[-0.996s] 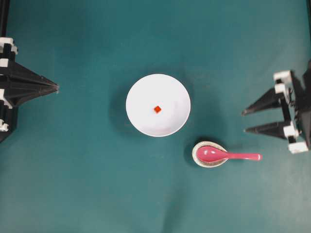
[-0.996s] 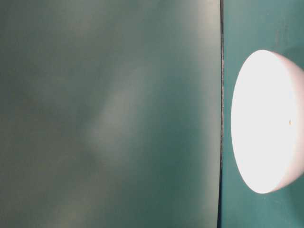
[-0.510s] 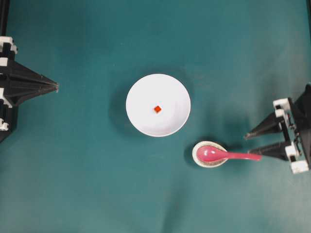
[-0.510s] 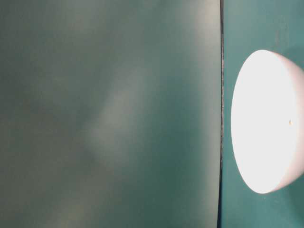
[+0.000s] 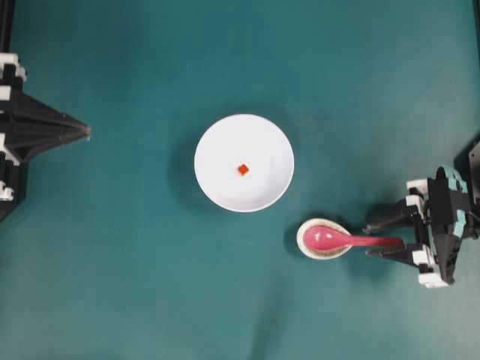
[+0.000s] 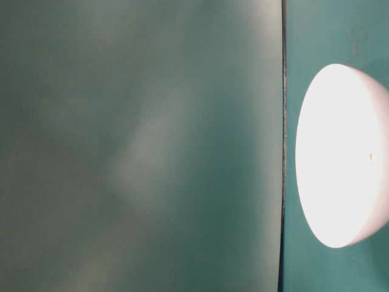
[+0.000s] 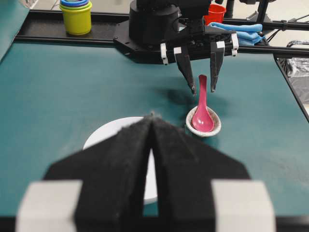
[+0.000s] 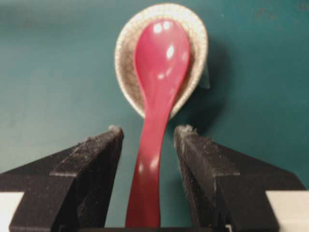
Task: Grip the spoon and scoop the red block from the bowl with right arm.
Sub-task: 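Move the right gripper down to the pink spoon handle, then close the right gripper on the pink spoon handle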
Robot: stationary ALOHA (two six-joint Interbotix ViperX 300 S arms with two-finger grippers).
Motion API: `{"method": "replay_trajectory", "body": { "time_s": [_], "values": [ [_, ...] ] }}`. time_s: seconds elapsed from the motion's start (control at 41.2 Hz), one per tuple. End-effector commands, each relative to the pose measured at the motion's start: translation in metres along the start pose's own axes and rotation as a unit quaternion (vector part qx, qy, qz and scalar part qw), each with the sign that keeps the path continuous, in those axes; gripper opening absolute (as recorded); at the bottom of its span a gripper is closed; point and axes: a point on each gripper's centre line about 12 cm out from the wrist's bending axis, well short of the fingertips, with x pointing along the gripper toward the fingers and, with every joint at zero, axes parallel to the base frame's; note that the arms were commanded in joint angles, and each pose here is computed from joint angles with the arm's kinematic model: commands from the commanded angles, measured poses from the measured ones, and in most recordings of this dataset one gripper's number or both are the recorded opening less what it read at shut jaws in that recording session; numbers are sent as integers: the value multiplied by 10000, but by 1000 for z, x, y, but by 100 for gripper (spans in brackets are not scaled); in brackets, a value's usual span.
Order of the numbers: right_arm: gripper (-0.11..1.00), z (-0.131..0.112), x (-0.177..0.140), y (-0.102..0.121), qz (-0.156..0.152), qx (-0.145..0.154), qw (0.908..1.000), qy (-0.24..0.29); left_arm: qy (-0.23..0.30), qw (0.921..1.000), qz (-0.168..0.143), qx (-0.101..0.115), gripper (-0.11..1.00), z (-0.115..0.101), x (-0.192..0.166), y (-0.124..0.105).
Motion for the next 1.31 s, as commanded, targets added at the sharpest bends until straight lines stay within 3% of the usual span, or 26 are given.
{"method": "replay_trajectory", "body": {
  "time_s": [0.0,0.948,1.118,1.288],
  "values": [
    [54,3,1,4,33,31,9999,-107,-146,9999,9,23,0,12,2,0],
    [53,-7,-4,-4,-30,-121,9999,57,-100,9999,11,23,0,8,2,0],
    [45,-7,-4,-3,1,-175,9998,45,-100,9999,11,23,0,8,2,0],
    [26,-7,-4,-2,54,-219,9997,43,-92,10000,11,23,0,7,2,0]
  ]
}}
